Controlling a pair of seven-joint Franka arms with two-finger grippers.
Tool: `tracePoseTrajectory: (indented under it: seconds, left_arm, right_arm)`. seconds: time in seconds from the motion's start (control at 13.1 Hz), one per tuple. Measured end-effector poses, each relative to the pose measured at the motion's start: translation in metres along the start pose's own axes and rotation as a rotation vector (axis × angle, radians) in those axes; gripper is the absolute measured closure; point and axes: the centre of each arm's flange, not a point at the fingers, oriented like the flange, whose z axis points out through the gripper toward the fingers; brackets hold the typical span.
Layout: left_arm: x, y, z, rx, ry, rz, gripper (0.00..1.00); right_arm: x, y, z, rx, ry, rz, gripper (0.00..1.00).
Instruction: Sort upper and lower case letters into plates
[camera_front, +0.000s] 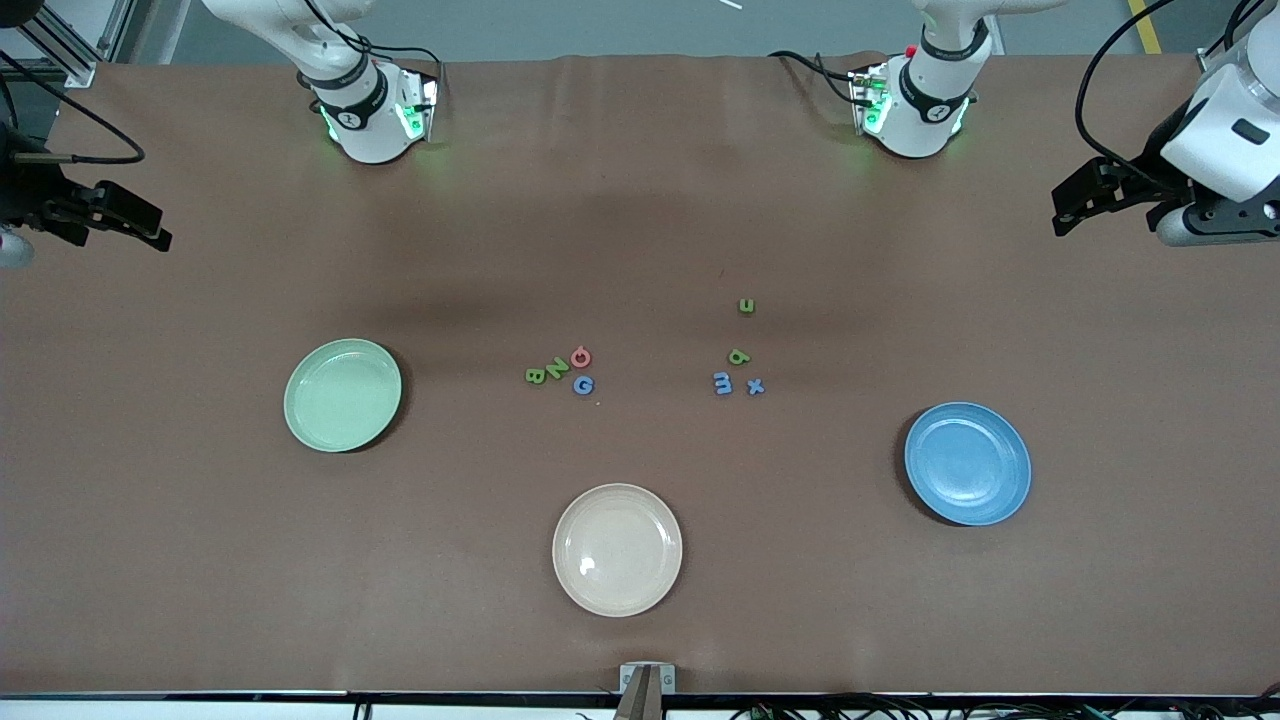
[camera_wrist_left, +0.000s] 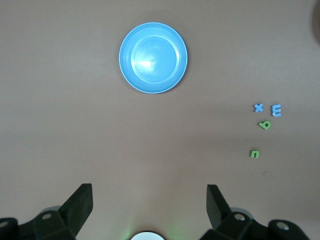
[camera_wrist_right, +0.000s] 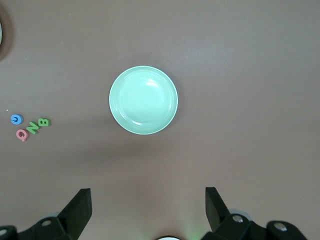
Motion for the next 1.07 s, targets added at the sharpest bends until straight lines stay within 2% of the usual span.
tracePoseTrajectory:
  seconds: [0.54,0.69,0.84,1.07]
  left_arm:
    - [0.016,-0.010,-0.003,-0.010,0.017,0.024,0.00]
    - [0.033,0.002,0.019,-0.015,-0.004,0.047,0.00]
    - [0.055,0.029,0.053,-0.028,0.010,0.090,0.00]
    - [0.073,0.079,0.133,-0.054,0.024,0.105,0.00]
  right_arm:
    - [0.002,-0.004,0.000,0.001,0.019,-0.008,0.00]
    - [0.003,-0.004,0.001,0.001,0.020,-0.010,0.00]
    - [0.003,-0.005,0.001,0.001,0.021,-0.011,0.00]
    - [0.003,-0.006,0.001,0.002,0.025,-0.013,0.00]
